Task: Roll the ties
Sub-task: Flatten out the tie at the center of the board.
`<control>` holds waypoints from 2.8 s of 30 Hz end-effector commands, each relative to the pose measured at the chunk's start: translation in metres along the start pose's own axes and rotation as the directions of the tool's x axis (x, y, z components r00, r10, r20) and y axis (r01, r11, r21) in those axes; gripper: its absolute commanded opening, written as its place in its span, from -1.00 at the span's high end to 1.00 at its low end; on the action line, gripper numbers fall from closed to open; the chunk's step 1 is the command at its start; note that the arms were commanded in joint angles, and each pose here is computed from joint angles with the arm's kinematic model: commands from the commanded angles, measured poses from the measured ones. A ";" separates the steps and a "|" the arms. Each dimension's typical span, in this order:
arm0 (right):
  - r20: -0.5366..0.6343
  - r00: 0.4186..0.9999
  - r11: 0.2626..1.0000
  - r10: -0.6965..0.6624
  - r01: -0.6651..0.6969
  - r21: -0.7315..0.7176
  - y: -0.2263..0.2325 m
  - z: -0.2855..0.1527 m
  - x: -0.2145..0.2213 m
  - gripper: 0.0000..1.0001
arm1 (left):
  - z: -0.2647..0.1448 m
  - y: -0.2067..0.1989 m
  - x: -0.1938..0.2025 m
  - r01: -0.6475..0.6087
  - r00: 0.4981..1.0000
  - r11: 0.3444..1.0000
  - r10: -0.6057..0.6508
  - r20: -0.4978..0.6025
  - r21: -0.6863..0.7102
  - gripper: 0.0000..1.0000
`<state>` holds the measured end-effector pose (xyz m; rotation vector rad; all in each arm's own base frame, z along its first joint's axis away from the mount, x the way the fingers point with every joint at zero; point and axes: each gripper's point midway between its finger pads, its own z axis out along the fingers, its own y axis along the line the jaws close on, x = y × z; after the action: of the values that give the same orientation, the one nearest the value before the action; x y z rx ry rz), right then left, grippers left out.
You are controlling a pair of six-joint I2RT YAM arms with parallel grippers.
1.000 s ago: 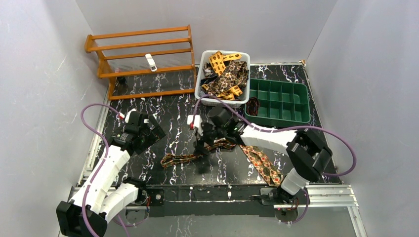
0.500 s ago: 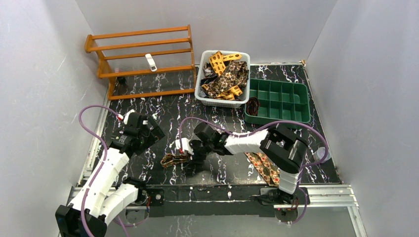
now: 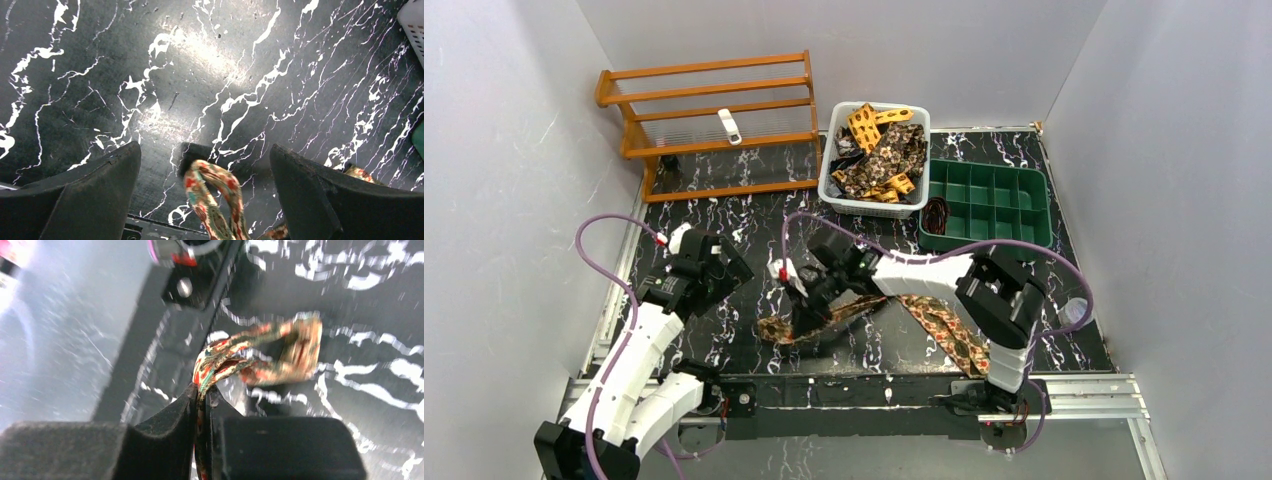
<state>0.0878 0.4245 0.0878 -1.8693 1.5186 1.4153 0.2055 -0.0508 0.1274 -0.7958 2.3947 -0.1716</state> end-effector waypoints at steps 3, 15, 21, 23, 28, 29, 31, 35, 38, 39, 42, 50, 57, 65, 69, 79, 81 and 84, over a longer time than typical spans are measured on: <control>0.009 0.939 0.912 0.343 -0.331 -0.242 -0.007 -0.002 -0.055 0.60 | -0.022 0.000 -0.027 0.028 0.994 1.000 -0.027 0.107 -0.003 -0.97; -0.054 0.825 0.814 0.562 -0.564 -0.138 -0.081 -0.011 -0.049 0.72 | -0.032 0.006 -0.029 0.030 0.992 1.000 -0.029 0.125 -0.006 -0.97; -0.020 0.728 0.725 0.685 -0.685 -0.073 -0.113 -0.031 -0.028 0.70 | -0.031 0.000 -0.028 0.017 0.993 1.000 -0.019 0.114 0.019 -0.97; -0.020 0.706 0.705 0.708 -0.709 -0.029 -0.122 -0.033 -0.021 0.63 | -0.028 -0.001 -0.025 0.014 0.995 1.000 -0.017 0.102 0.024 -0.97; -0.030 0.659 0.654 0.752 -0.739 0.162 -0.152 -0.036 0.008 0.36 | -0.020 -0.005 -0.017 0.013 0.998 0.999 -0.016 0.067 0.043 -0.97; -0.026 0.650 0.642 0.759 -0.742 0.191 -0.157 -0.039 0.010 0.29 | -0.019 -0.005 -0.016 0.012 0.998 0.999 -0.015 0.062 0.042 -0.97; -0.014 0.660 0.646 0.751 -0.731 0.222 -0.163 -0.042 0.008 0.13 | -0.017 -0.004 -0.013 0.006 0.999 0.999 -0.008 0.054 0.038 -0.97; 0.035 0.704 0.655 0.709 -0.677 0.334 -0.178 -0.057 -0.004 -0.04 | -0.008 -0.002 -0.006 -0.007 1.000 1.000 0.006 0.025 0.024 -0.97; 0.063 0.735 0.669 0.675 -0.645 0.369 -0.179 -0.068 -0.016 -0.10 | 0.004 0.008 0.005 -0.006 1.000 0.999 0.006 -0.019 -0.038 -0.97; 0.071 0.745 0.670 0.663 -0.634 0.387 -0.179 -0.072 -0.018 -0.11 | 0.008 0.010 0.007 -0.008 1.000 0.999 0.007 -0.027 -0.053 -0.97; 0.095 0.768 0.663 0.634 -0.602 0.444 -0.175 -0.087 -0.026 -0.14 | 0.021 0.015 0.012 -0.003 0.999 0.996 0.000 -0.033 -0.091 -0.97; 0.370 0.789 0.428 0.490 -0.587 0.687 -0.147 -0.177 -0.038 -0.96 | 0.045 0.017 0.002 0.003 1.000 0.992 -0.004 -0.009 -0.128 -0.97; 0.662 0.464 0.109 0.589 -0.857 0.504 -0.079 -0.217 0.030 -0.97 | 0.064 0.011 -0.002 -0.010 0.999 0.995 0.005 -0.042 -0.102 -0.97; 0.739 0.154 -0.151 0.656 -0.932 0.328 0.006 -0.203 0.090 -0.95 | 0.067 0.018 -0.018 0.005 1.000 0.992 -0.008 -0.020 -0.122 -0.97; 0.786 0.053 -0.273 0.615 -0.922 0.276 0.026 -0.203 0.121 -0.97 | 0.062 0.011 -0.024 0.009 1.000 0.996 -0.010 -0.014 -0.090 -0.97; 0.781 -0.006 -0.399 0.624 -0.862 0.312 0.013 -0.193 0.171 -0.97 | 0.049 0.011 -0.033 -0.009 1.000 0.996 0.010 0.012 -0.090 -0.97; 0.794 0.035 -0.406 0.606 -0.845 0.347 0.002 -0.202 0.179 -0.97 | 0.047 0.010 -0.034 -0.014 1.000 0.996 0.015 0.012 -0.090 -0.97; 0.793 0.096 -0.402 0.602 -0.821 0.405 -0.013 -0.215 0.187 -0.97 | 0.045 0.011 -0.035 -0.018 1.000 0.996 0.020 0.015 -0.092 -0.97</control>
<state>0.1570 0.1846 0.0362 0.4824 2.8108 0.6858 0.2512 -0.0247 0.0940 -0.8227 2.4214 -0.0734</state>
